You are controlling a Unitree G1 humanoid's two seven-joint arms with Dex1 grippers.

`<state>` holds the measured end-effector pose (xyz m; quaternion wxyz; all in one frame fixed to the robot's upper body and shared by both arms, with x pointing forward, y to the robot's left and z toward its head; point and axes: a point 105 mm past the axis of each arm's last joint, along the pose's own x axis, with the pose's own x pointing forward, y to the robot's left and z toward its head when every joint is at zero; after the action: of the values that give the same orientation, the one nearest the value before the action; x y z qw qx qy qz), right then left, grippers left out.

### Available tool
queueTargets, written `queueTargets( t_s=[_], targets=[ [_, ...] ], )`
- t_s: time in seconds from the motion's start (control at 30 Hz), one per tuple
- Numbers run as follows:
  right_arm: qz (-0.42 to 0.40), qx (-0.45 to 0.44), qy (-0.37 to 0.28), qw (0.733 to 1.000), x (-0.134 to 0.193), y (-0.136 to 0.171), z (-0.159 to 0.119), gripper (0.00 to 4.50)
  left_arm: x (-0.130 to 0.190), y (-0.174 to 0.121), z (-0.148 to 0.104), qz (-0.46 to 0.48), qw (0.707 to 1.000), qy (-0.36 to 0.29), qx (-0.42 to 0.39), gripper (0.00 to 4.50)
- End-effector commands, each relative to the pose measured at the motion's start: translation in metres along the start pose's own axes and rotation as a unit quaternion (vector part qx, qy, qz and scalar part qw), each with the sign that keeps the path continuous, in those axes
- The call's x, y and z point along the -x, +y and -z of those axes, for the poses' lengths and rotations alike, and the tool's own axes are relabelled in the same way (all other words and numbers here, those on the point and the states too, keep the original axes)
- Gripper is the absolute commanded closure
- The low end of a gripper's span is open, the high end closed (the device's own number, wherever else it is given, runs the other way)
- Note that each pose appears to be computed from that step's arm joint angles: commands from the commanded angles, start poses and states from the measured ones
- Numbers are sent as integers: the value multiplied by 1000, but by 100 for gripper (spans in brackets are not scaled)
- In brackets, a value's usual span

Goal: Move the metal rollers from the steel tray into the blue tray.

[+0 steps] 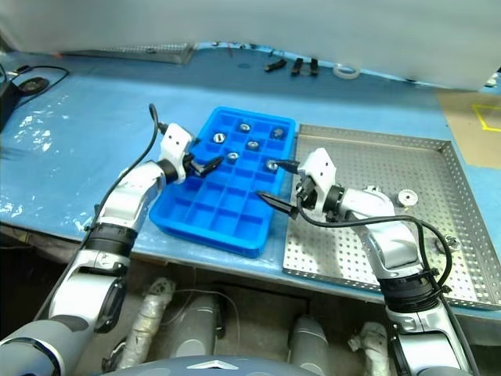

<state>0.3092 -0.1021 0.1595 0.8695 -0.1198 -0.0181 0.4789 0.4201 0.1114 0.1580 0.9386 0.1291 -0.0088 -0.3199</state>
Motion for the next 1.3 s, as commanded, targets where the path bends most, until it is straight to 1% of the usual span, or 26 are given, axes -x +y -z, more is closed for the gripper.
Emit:
queueTargets(
  t_s=[0.03, 0.17, 0.23, 0.37, 0.47, 0.57, 0.73, 0.87, 0.97, 1.1, 1.2, 1.3],
  targets=[
    [45, 27, -9, 999, 16, -12, -13, 0, -16, -14, -24, 45, 998, -37, -14, 4],
    [99, 31, 7, 995, 39, -19, -10, 0, -38, -40, -30, 102, 994, -42, -24, 4],
    [130, 30, 14, 991, 53, -19, -8, 0, -50, -59, -34, 138, 989, -46, -23, 4],
    [186, 22, 25, 982, 75, -10, -5, 0, -75, -97, -39, 184, 981, -40, -43, 4],
    [218, 17, 31, 975, 86, -2, -5, 0, -85, -121, -46, 213, 975, -43, -45, 4],
    [252, 12, 39, 967, 98, 7, -4, 0, -92, -142, -41, 235, 971, -24, -45, 4],
    [294, 3, 49, 955, 111, 18, -2, 0, -102, -148, -22, 196, 978, 39, -62, 4],
    [309, -1, 55, 950, 117, 23, -1, 0, -105, -154, -18, 186, 978, 54, -71, 4],
    [315, -3, 60, 947, 120, 23, 1, 0, -105, -154, -8, 171, 979, 77, -81, 4],
    [322, -3, 61, 945, 122, 22, 2, 0, -104, -163, -1, 183, 977, 88, -61, 4],
    [318, -6, 60, 946, 120, 25, 2, 0, -103, -161, 8, 170, 978, 103, -63, 4],
    [313, -10, 60, 948, 118, 28, 2, 0, -101, -164, 14, 177, 976, 111, -61, 4]
  ],
)
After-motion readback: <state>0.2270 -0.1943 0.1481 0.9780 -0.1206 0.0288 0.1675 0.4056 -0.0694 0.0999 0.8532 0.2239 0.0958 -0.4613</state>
